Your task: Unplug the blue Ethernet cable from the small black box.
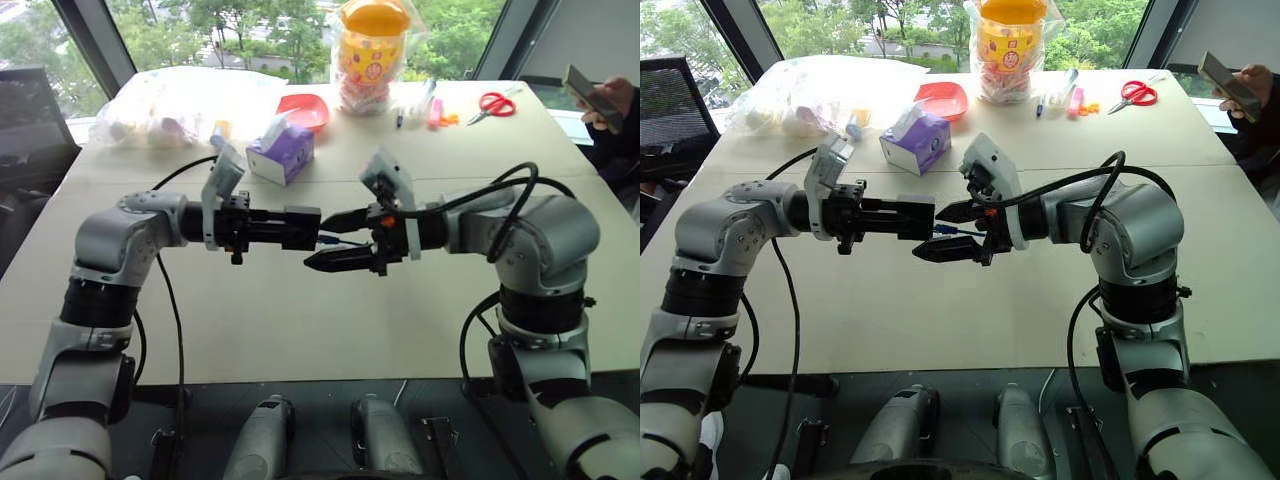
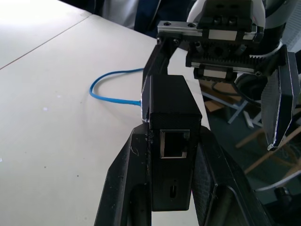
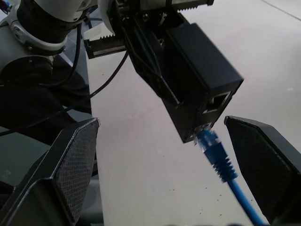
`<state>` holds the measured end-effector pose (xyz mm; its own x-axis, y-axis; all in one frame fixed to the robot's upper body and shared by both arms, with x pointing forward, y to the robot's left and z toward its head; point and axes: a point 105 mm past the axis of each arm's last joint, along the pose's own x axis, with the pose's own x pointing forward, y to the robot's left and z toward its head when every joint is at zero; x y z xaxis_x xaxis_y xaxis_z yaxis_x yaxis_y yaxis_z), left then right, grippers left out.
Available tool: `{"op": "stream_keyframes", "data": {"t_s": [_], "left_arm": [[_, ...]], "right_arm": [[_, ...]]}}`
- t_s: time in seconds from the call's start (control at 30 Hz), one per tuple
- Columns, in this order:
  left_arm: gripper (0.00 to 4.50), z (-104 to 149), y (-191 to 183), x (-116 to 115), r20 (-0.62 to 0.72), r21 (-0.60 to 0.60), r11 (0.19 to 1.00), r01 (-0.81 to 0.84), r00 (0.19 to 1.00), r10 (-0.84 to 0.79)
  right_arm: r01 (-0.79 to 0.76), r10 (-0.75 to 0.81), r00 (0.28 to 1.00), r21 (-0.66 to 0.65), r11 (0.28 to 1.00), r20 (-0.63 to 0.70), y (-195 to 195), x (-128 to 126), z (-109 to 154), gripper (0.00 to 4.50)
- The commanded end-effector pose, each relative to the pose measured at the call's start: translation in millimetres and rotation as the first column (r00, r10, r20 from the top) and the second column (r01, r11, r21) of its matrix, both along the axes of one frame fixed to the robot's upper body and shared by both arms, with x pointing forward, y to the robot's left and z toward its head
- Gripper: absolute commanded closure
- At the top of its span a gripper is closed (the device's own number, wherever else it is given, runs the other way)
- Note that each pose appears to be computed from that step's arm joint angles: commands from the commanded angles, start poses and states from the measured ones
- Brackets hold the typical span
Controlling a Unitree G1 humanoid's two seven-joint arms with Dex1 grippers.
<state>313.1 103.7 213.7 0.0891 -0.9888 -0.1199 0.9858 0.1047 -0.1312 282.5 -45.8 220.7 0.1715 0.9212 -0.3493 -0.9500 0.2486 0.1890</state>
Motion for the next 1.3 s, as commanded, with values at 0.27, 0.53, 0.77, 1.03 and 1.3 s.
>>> {"op": "stream_keyframes", "data": {"t_s": [0.27,0.53,0.77,1.03,1.3], "left_arm": [[4.00,18,3,-1,0.079,-0.021,1.000,0.000,0.997,0.002],[4.00,17,3,-3,0.076,-0.018,1.000,0.007,0.997,-0.006],[4.00,17,2,-4,0.080,-0.017,1.000,0.014,0.997,-0.013],[4.00,30,1,-2,0.057,-0.078,0.997,0.007,0.998,-0.002],[4.00,31,3,-3,0.051,-0.079,0.997,0.008,0.999,-0.004]], "right_arm": [[0.044,-0.045,0.999,0.017,0.999,0.031,-3,8,7,2.21],[0.039,-0.039,0.999,0.009,0.999,0.031,-2,8,6,2.21],[0.031,-0.031,0.999,0.005,1.000,0.042,-2,7,6,4.47],[0.013,-0.013,0.999,-0.008,1.000,0.048,-1,4,4,4.47],[0.006,-0.002,0.995,-0.041,0.999,0.098,-1,4,-1,4.47]]}}
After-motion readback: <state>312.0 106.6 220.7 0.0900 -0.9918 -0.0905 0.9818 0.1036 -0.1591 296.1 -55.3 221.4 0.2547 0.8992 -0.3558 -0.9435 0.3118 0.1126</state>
